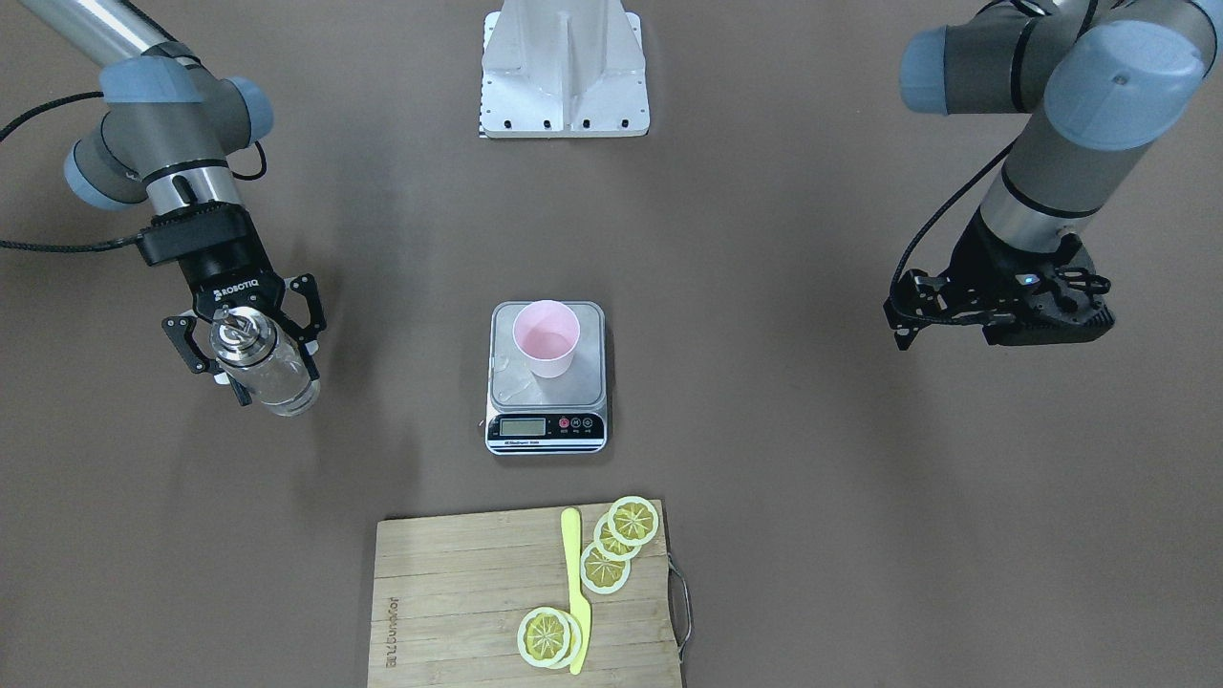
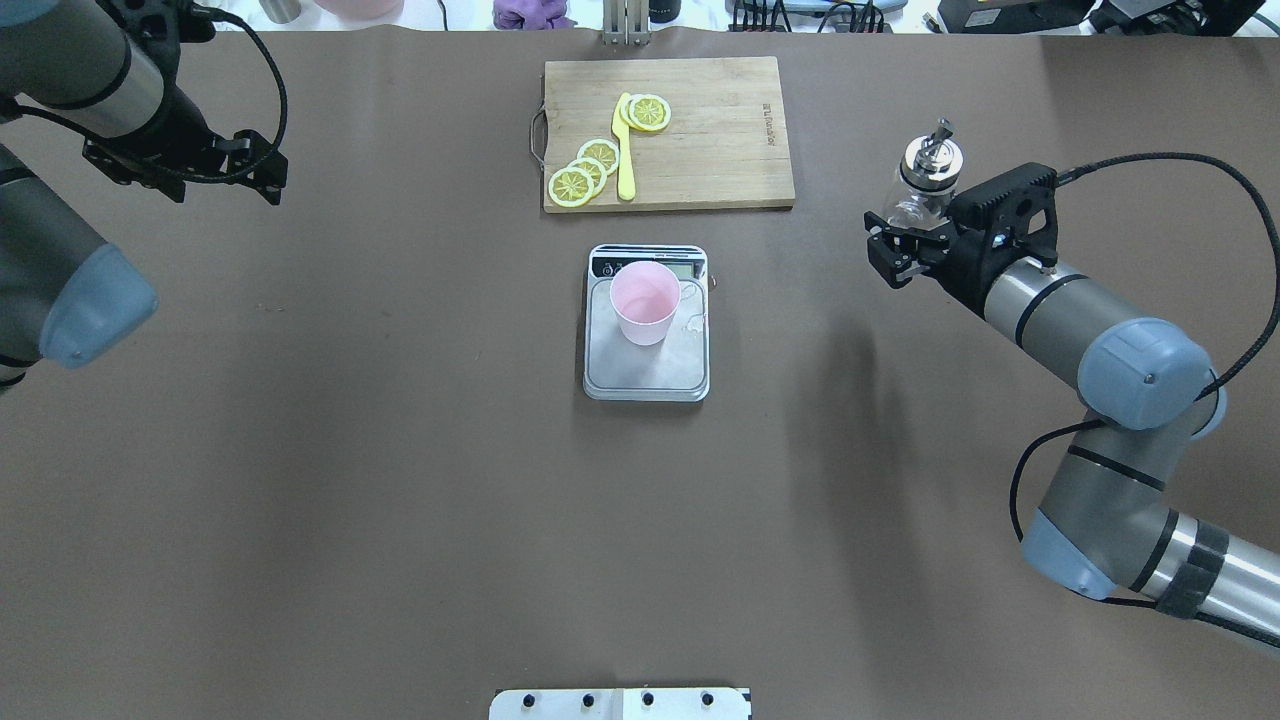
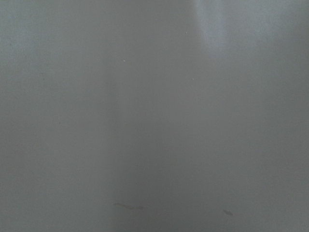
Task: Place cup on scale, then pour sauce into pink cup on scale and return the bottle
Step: 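Carry the bottle with the right gripper over the pink cup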
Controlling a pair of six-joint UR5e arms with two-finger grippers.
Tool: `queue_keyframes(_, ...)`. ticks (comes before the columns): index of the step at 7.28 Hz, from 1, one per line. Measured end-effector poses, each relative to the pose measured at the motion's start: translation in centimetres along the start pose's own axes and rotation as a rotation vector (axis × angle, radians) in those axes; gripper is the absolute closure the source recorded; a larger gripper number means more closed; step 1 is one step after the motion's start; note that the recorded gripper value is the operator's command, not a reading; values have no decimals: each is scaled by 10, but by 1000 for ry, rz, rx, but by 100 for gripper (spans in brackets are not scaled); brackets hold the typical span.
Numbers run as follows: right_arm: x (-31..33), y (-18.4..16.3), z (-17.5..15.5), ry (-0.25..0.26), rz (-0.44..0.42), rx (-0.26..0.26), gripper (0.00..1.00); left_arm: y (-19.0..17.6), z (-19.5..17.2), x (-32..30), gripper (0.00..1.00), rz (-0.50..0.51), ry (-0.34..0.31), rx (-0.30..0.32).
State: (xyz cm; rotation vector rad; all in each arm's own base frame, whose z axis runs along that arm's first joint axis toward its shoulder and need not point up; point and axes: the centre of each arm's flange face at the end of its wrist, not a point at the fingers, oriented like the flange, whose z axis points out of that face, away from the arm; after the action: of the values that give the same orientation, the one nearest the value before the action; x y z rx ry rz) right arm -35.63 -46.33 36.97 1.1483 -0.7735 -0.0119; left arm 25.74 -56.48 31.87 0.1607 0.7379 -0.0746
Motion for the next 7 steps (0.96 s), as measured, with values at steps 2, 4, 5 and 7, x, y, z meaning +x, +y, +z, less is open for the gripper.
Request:
queue_keyframes(2, -27, -43, -5, 76, -77, -31, 85, -5, -3, -14, 2, -22, -10, 7)
queue_keyframes(4, -42, -42, -5, 150, -275, -33, 84, -7, 0, -29, 2, -44, -24, 4)
queue_keyframes(5, -49, -41, -6, 176, -335, -35, 82, -7, 2, -34, 2, -49, -29, 1)
queue_keyframes(7, -62, -34, -6, 204, -425, -51, 83, -7, 6, -38, 1, -55, -36, -4)
